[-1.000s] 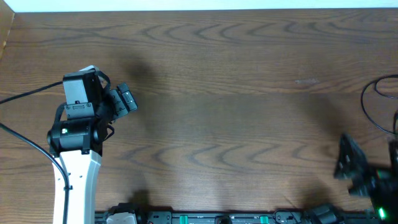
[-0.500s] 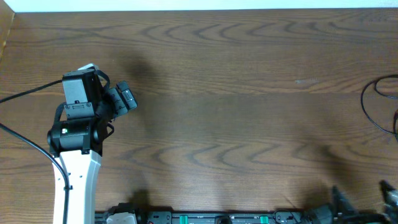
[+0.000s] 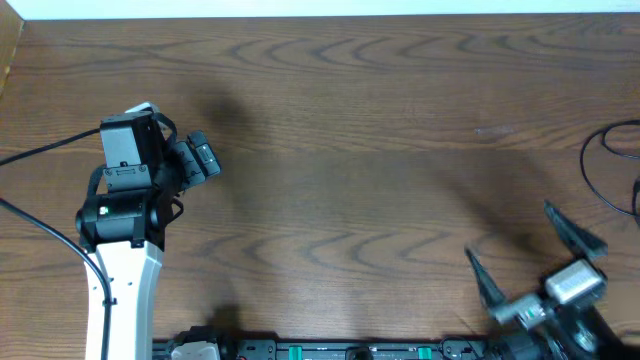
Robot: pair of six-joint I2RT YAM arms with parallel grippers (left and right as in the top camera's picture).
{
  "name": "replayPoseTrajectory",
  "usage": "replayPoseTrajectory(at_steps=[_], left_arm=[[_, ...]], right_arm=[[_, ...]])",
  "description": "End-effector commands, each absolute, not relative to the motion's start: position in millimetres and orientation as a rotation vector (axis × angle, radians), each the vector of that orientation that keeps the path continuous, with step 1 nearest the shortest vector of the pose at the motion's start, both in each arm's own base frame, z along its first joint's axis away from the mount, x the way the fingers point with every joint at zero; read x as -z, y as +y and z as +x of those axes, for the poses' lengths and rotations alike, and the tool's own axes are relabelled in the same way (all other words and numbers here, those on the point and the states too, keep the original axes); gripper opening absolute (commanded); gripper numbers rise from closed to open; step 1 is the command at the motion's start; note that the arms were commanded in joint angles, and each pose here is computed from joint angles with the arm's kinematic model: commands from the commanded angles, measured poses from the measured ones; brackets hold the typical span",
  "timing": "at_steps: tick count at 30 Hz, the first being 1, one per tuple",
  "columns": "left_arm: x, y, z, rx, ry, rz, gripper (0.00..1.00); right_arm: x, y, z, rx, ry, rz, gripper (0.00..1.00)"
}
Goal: Untangle cables
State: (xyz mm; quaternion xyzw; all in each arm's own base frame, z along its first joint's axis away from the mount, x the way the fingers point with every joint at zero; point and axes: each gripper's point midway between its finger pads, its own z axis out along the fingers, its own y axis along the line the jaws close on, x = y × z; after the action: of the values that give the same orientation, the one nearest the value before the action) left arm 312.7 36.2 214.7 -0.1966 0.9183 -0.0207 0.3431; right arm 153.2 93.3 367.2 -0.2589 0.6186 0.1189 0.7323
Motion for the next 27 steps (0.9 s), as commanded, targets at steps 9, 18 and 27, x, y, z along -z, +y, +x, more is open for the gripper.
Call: replayPoseTrajectory(at_steps=[9, 18, 27], left_arm=[[-220.2, 36.7, 312.3, 0.044, 2.376, -0.494, 1.0], [-220.2, 36.6, 312.4, 0.045, 2.376, -0.494, 1.0], [-220.2, 36.0, 312.5, 0.049, 2.377, -0.493, 0.99]], right_arm=[[-305.4, 107.6, 210.2, -0.183, 1.197, -0.538, 0.99], [-214.0, 113.5, 227.5, -0.22, 1.404, -0.57, 0.99], [-167.0, 114.4, 229.9, -0.277, 1.529, -0.546, 0.99]])
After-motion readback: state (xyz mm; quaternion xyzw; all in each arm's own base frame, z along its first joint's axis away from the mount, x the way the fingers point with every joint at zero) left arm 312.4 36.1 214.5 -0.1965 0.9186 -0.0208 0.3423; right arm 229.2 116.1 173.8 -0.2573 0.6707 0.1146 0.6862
